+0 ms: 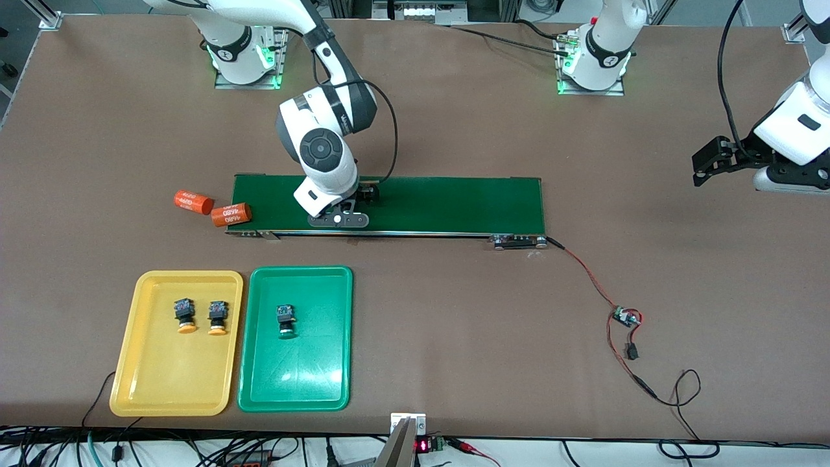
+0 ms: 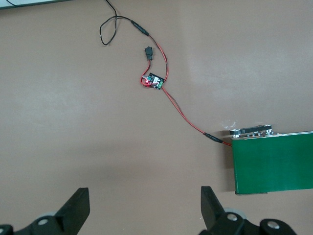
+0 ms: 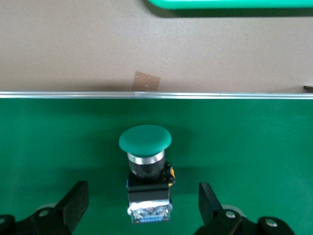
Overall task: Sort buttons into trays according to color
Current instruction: 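Return the right gripper to the belt and grasp the second green button, then carry the green button into the green tray and open the right gripper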
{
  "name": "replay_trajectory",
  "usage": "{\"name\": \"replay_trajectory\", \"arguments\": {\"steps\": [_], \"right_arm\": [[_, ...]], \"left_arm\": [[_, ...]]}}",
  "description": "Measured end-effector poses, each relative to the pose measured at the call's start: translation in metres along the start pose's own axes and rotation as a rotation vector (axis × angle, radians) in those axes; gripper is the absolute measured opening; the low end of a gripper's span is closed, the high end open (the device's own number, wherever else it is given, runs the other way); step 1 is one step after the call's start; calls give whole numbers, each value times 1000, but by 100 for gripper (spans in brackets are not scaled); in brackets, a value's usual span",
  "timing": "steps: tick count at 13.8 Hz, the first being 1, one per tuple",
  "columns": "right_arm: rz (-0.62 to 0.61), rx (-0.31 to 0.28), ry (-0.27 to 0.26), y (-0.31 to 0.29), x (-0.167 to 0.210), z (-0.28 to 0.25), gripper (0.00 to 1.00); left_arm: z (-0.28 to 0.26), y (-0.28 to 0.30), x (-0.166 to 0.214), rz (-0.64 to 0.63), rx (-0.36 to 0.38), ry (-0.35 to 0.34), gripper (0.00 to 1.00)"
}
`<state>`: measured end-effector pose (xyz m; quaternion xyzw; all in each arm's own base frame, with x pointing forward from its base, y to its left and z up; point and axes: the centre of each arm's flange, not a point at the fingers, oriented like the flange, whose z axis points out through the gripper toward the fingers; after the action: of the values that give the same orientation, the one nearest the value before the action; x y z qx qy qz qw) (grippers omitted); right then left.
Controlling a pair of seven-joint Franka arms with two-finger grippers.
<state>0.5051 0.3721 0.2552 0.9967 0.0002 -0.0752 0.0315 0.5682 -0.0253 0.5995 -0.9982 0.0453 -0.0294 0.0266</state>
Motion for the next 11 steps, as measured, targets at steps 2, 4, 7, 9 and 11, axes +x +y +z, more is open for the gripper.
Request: {"name": "replay_trajectory", "arguments": {"steps": [2, 4, 7, 9, 11], "right_arm": [[3, -16, -16, 2, 0, 13, 100], [6, -28, -28, 5, -1, 22, 93], [10, -26, -27, 6, 0, 21, 57], [14, -23, -24, 7, 1, 18, 41], [22, -10, -5, 10, 7, 8, 41]], "left_arm": [[0, 0, 0, 0, 0, 0, 100], [0, 0, 0, 0, 0, 0, 100], [0, 0, 0, 0, 0, 0, 100], [0, 0, 0, 0, 0, 0, 100], [0, 0, 0, 0, 0, 0, 100]]}}
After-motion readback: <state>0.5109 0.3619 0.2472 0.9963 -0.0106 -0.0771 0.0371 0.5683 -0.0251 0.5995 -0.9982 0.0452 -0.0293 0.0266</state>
